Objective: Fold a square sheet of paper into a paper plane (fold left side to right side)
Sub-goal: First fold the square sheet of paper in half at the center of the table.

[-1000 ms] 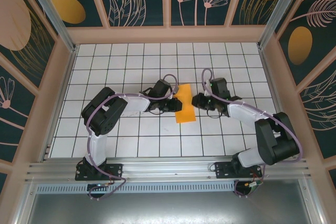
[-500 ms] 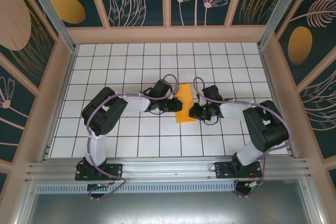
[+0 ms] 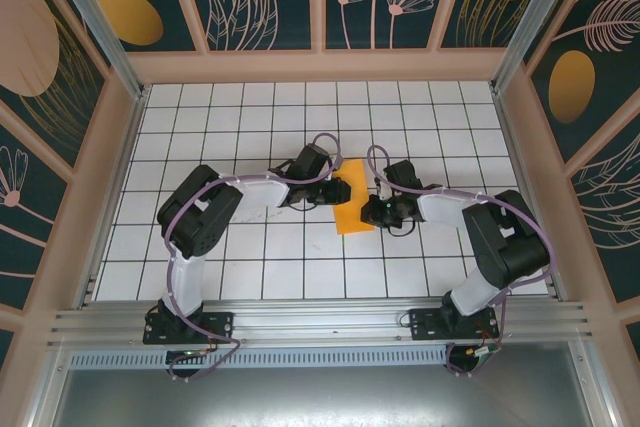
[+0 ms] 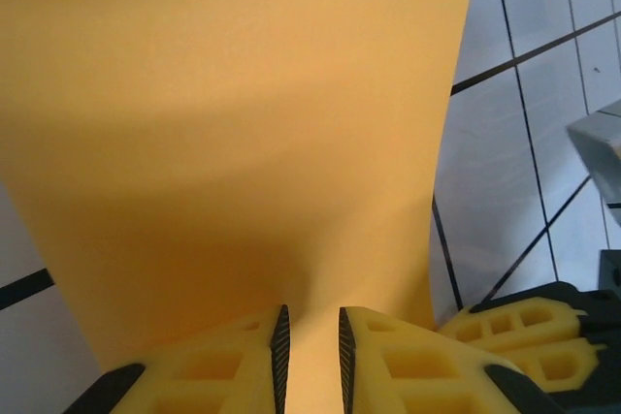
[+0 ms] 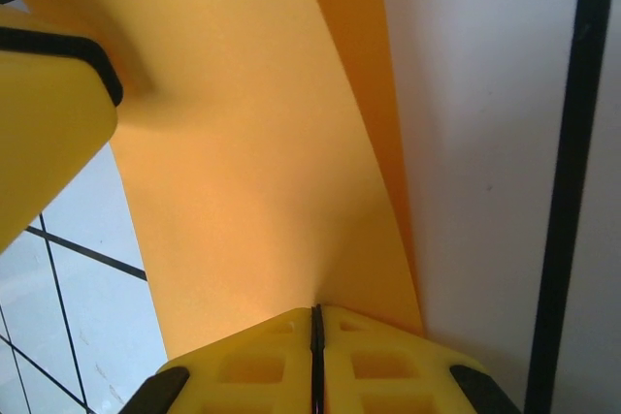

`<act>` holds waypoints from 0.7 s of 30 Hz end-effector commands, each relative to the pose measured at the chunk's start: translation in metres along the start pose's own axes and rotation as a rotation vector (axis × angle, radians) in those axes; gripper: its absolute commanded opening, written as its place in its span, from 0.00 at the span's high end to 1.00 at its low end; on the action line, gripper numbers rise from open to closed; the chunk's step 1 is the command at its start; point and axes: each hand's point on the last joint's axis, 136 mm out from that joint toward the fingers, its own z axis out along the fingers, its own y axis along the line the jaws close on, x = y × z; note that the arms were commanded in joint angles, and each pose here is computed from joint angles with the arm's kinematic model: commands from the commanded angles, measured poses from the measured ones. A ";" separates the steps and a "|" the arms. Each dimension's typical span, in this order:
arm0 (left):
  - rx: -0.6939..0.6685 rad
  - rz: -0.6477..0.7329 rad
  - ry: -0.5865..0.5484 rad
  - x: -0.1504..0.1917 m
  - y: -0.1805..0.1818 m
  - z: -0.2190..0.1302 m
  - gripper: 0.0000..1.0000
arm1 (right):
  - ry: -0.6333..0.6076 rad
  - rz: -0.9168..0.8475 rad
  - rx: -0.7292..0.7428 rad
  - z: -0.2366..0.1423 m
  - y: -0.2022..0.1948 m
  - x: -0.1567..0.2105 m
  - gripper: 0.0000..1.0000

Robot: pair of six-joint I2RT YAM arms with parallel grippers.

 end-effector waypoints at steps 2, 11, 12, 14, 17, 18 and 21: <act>-0.045 -0.024 -0.009 -0.003 0.013 0.008 0.76 | 0.050 0.016 0.143 0.006 -0.031 0.014 0.90; -0.099 -0.046 -0.042 -0.011 0.029 0.007 0.76 | 0.071 0.021 0.170 0.008 -0.039 0.020 0.90; -0.104 -0.050 -0.048 -0.013 0.031 0.006 0.76 | 0.073 0.019 0.174 0.008 -0.040 0.020 0.90; -0.115 -0.053 -0.057 -0.017 0.035 0.005 0.76 | 0.074 0.018 0.184 0.008 -0.042 0.021 0.90; -0.129 -0.062 -0.068 -0.023 0.042 0.003 0.76 | 0.080 0.018 0.188 0.008 -0.044 0.022 0.91; -0.134 -0.065 -0.074 -0.025 0.043 0.003 0.76 | 0.080 0.016 0.188 0.008 -0.043 0.022 0.91; -0.148 -0.069 -0.085 -0.033 0.048 0.003 0.76 | 0.083 0.014 0.188 0.008 -0.044 0.023 0.91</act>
